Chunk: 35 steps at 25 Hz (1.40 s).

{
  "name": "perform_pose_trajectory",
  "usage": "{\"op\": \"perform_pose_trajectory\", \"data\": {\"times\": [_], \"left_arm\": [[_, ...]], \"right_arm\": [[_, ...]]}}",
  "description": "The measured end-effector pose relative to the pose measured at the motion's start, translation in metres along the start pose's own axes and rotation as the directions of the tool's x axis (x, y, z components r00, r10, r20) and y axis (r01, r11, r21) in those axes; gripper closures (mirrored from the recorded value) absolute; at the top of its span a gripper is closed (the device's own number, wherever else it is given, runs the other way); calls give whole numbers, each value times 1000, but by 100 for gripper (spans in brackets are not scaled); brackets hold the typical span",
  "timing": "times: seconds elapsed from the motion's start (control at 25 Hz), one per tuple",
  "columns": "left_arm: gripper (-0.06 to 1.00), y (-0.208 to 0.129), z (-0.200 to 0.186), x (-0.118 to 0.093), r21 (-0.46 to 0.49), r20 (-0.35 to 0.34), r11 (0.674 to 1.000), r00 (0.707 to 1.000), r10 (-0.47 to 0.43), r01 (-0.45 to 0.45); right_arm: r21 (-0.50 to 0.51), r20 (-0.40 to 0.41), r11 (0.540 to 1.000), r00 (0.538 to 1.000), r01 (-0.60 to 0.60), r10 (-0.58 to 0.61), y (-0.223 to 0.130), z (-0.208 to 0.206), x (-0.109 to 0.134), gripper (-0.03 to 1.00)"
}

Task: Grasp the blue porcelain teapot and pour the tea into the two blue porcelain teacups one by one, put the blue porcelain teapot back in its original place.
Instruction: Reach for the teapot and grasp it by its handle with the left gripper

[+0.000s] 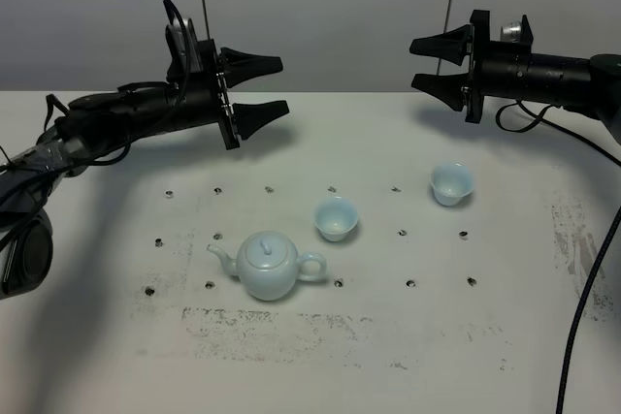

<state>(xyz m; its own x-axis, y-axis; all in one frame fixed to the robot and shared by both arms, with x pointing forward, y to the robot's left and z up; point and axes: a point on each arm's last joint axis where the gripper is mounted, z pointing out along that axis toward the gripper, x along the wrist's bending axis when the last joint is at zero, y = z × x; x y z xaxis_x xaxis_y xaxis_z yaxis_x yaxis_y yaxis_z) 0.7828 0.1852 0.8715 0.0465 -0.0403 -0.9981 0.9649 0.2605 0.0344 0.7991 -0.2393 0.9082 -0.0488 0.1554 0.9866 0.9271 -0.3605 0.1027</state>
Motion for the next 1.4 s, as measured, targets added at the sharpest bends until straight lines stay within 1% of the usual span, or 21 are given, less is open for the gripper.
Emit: {"op": "perform_pose_trajectory", "data": {"times": [0.12,0.24,0.48,0.52,0.6,0.64,0.72,0.76,0.84,0.88,0.92,0.96,1.0,1.04,1.12,1.16,1.24,1.28,1.32,1.36,1.4], "left_arm": [[23,2,2,-8,13,-11,1000,1000,15,-15],[23,0,2,-6,27,-39,1000,999,16,-15],[23,0,2,-6,29,-44,999,999,19,-18],[23,0,2,-6,29,-43,999,999,26,-25],[24,1,2,-12,38,-46,995,995,89,-87],[24,2,2,-19,46,-52,990,989,136,-134],[24,4,3,-36,78,-85,966,963,254,-248],[25,6,3,-48,102,-111,945,940,322,-312],[25,7,3,-66,156,-182,897,880,438,-414],[25,8,3,-75,179,-216,875,849,482,-450],[25,8,1,-81,211,-269,852,809,523,-480],[25,9,0,-85,239,-326,838,773,544,-490],[25,10,-2,-87,254,-374,835,747,550,-487],[25,11,-5,-87,275,-432,830,708,558,-486],[25,14,-13,-85,323,-543,816,613,574,-479],[25,15,-17,-84,338,-588,816,573,572,-468],[26,19,-27,-87,367,-687,816,461,562,-447],[26,20,-31,-91,370,-723,818,417,551,-440],[27,21,-36,-95,375,-757,819,366,540,-434],[28,21,-39,-101,379,-781,817,324,534,-435],[29,21,-42,-108,378,-798,815,292,527,-438]], "right_arm": [[-2,-5,1000,1000,-3,3,0,0,1,42],[-3,-7,1000,1000,-6,6,0,0,1,42],[-4,-13,1000,1000,8,-8,1,0,4,42],[-6,-16,1000,999,31,-31,3,0,8,42],[-19,-30,990,990,137,-137,7,-3,25,42],[-26,-26,979,979,203,-204,9,-4,34,43],[-27,7,932,932,361,-361,12,-9,58,44],[-13,60,889,888,458,-457,13,-12,72,44],[36,181,819,802,573,-569,13,-17,85,45],[83,290,780,734,620,-614,14,-21,89,45],[128,389,762,675,635,-627,17,-25,86,45],[157,470,765,634,624,-614,19,-29,81,45],[182,545,771,590,611,-596,21,-32,76,45],[212,633,780,525,588,-568,24,-37,67,45],[226,731,804,451,549,-513,28,-46,55,45],[228,765,811,416,538,-491,30,-50,52,45],[231,811,828,369,511,-454,33,-56,44,45],[237,829,836,346,494,-440,33,-59,39,45],[246,853,847,310,472,-421,34,-63,35,45],[254,871,853,276,455,-407,34,-68,32,45],[257,886,864,253,432,-390,34,-72,28,45]]}}
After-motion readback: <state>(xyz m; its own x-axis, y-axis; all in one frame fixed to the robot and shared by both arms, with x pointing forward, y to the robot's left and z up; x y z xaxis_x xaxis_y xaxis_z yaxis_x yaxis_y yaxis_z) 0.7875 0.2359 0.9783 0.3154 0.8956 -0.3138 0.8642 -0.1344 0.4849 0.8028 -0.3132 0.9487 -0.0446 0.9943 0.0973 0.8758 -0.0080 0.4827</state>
